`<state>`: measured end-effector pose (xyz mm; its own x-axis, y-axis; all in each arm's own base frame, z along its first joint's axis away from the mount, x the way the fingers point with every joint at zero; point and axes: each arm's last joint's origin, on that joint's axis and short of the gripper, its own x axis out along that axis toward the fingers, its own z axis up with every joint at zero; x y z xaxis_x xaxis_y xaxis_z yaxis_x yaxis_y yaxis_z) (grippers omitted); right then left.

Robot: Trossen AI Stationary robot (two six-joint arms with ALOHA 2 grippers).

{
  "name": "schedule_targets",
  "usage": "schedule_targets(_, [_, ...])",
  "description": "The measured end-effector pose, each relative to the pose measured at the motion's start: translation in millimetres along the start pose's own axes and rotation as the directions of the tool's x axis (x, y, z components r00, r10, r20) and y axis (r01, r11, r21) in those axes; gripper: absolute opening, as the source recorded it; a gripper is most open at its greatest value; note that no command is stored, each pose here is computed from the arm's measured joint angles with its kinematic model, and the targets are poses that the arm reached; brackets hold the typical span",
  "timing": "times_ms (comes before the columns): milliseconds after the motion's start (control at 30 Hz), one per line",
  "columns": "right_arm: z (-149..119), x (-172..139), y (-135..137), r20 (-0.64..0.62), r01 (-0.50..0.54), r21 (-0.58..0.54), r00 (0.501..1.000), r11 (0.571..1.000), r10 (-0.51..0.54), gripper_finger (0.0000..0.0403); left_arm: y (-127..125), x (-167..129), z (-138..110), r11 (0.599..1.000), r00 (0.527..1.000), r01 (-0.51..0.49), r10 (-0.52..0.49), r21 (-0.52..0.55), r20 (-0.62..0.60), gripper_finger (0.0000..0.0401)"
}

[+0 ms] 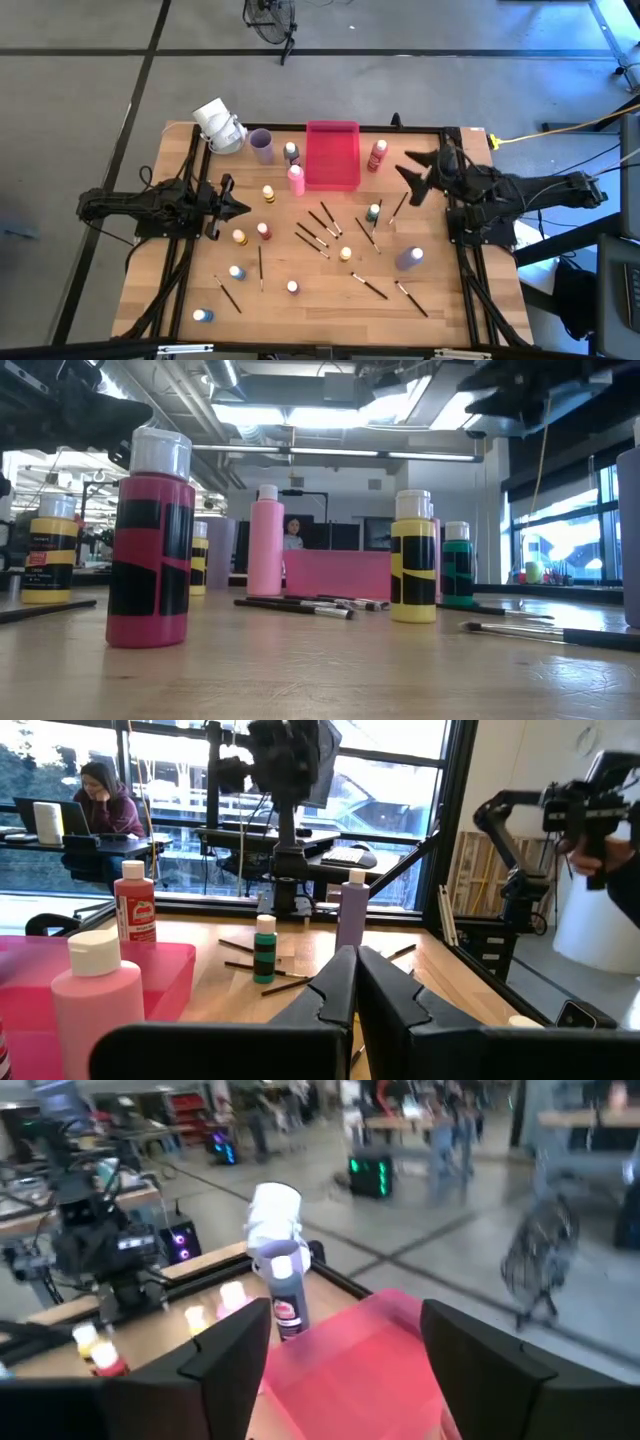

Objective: Pick & Place Paint Supplies
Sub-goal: Put the dark pink paint bottle into the red bin

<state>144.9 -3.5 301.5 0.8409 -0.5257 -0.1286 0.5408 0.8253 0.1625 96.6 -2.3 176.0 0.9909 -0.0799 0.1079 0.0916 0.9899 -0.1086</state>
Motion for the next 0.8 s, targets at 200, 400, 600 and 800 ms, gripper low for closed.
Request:
schedule_targets(200, [52, 23, 3, -0.132, 0.108, 0.01, 0.986, 0.994, -0.106, 0.0251, 0, 0, 0, 1.0, 1.0, 0.0, 0.0, 0.0, 0.0, 0.0006])
schedule_targets(400, [86, 50, -3, -0.207, 0.221, -0.029, 0.953, 0.975, -0.222, 0.0229, 0, 0, 0, 1.0, 1.0, 0.0, 0.0, 0.0, -0.001, 0.0006])
schedule_targets(600, [97, 84, -20, -0.298, 0.302, -0.019, 0.908, 0.953, -0.294, 0.0225, 0, 0, 0, 1.0, 1.0, 0.0, 0.0, 0.0, 0.0, 0.0006])
schedule_targets(800, [90, 118, -36, -0.392, 0.305, 0.064, 0.883, 0.95, -0.257, 0.0249, 0, 0, 0, 1.0, 1.0, 0.0, 0.0, 0.0, 0.0, 0.0006])
